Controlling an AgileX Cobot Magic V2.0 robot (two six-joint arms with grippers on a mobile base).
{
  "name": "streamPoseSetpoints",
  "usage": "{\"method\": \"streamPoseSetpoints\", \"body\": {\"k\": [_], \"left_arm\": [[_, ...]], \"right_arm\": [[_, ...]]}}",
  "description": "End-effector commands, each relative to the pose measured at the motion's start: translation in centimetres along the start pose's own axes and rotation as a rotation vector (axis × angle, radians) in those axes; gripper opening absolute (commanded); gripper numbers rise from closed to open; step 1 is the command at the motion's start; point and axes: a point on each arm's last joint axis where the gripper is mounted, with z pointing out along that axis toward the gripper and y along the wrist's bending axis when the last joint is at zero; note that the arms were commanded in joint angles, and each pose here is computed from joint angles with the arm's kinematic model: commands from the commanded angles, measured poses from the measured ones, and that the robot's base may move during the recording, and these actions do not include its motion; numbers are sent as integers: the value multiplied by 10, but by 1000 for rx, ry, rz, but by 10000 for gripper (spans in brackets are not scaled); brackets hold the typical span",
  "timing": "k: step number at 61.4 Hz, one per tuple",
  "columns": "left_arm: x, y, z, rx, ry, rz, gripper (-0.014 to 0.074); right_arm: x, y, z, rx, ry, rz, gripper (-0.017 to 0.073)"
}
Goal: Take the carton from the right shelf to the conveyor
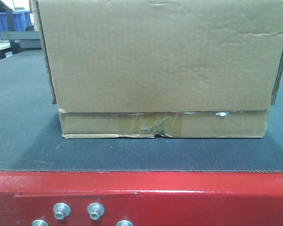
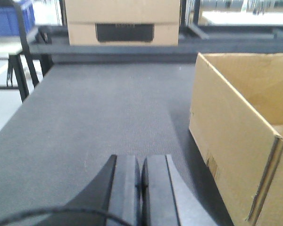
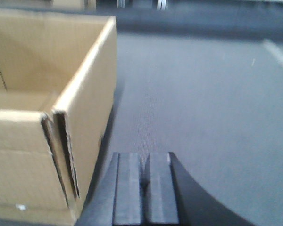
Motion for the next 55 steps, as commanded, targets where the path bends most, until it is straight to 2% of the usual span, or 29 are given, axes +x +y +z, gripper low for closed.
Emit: {"method": "streamPoseSetpoints", "body": {"k": [1,17,49,55], "left_arm": [[1,0,-11,-1,-63,1,15],[0,1,-26,-4,-117,-3,15],[0,1,-27,-4,-119,-3,15],[1,3,-28,-29,-109,-2,15]], "right_arm": [[-4,0,-14,14,-96,-15,-64],[-6,0,-24,15,-151,-17,-64],[-6,0,-24,15,-153,-17,-64],[-6,0,-24,15,-153,-17,-64]]}}
